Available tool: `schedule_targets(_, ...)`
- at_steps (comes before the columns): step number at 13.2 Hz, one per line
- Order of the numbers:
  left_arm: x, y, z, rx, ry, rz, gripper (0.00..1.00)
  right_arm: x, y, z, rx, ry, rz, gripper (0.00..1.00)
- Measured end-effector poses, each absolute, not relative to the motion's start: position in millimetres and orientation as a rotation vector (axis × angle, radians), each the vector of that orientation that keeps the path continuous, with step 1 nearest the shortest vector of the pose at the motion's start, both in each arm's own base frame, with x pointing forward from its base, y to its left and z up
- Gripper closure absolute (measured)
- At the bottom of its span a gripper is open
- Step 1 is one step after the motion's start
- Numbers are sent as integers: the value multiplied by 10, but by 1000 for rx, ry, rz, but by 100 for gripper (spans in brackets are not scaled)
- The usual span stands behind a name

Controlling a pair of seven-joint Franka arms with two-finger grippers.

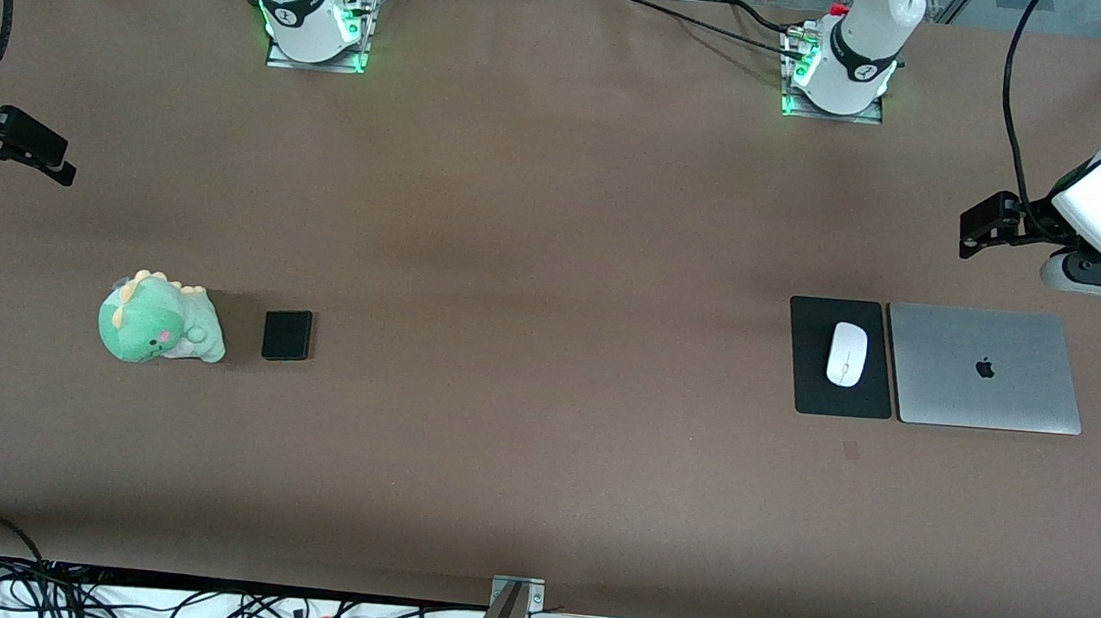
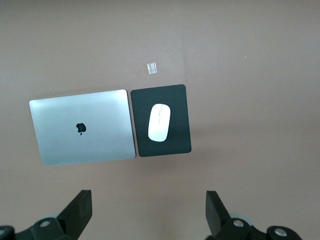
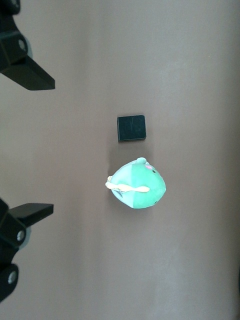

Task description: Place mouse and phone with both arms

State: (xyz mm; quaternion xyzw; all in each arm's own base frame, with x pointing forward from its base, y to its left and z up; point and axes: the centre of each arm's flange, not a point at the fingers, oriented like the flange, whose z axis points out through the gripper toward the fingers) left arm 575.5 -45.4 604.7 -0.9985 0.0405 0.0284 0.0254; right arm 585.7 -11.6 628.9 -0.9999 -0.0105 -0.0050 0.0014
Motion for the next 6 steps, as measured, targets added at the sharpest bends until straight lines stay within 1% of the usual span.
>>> schedule_targets(6, 5770, -494, 6011, -3086, 136, 96, 0, 5824, -59, 6345, -3137, -49, -9, 0)
